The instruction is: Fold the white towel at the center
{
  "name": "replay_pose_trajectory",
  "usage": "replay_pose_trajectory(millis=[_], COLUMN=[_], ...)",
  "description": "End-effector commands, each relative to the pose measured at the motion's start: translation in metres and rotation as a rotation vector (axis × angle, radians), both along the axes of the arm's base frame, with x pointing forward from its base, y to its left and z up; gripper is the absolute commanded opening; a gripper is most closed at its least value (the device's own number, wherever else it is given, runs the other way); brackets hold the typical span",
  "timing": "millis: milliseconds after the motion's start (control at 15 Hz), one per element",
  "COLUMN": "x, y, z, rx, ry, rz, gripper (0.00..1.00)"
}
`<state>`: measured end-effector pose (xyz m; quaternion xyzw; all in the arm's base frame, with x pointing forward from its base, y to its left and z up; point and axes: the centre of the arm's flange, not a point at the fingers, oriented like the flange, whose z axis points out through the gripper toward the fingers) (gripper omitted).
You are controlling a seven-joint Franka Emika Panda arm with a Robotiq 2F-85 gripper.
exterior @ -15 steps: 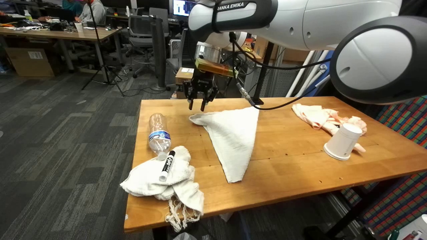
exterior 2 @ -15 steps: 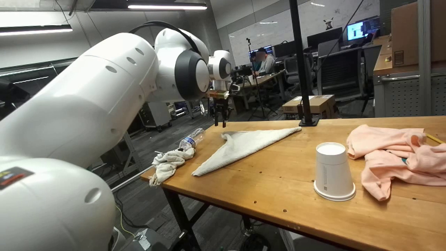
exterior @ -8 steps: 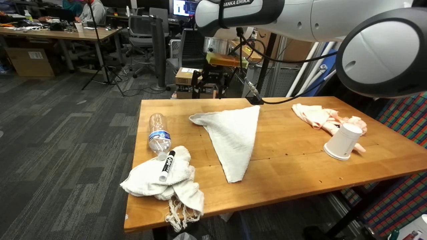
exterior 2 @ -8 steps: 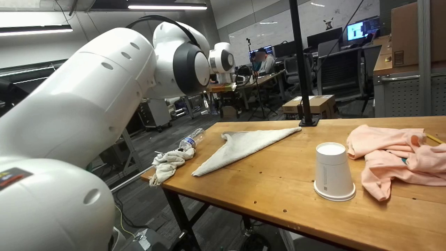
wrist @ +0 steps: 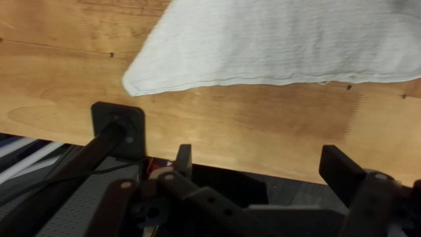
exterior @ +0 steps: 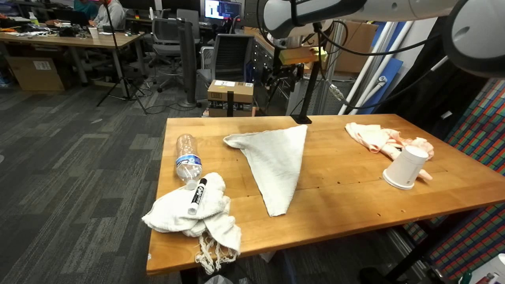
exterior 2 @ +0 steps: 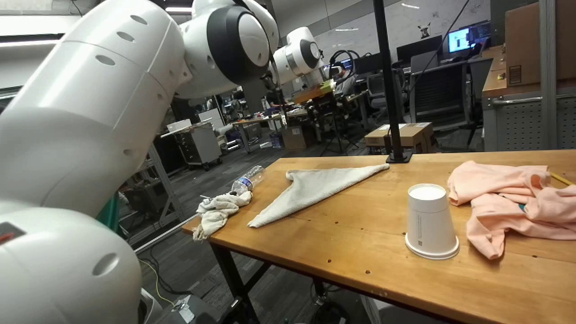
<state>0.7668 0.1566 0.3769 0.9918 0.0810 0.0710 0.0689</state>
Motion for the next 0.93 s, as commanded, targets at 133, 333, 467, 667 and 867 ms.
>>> replay_pose_trajectory(millis=[133, 333, 467, 667, 867], x=[-0.044, -0.045, -0.046, -0.043, -0.038], y=[-0.09, -0.125, -0.14, -0.147, -0.141], z=[-0.003, -0.015, -0.022, -0.029, -0.034], rx=[-0.074, -0.085, -0.076, -0.042, -0.017], ry=[-0.063, -0.054, -0.04, -0.023, -0.014], rz=[-0.055, -0.11, -0.152, -0.187, -0.188], gripper=[1.0, 1.0, 1.0, 1.0, 1.0])
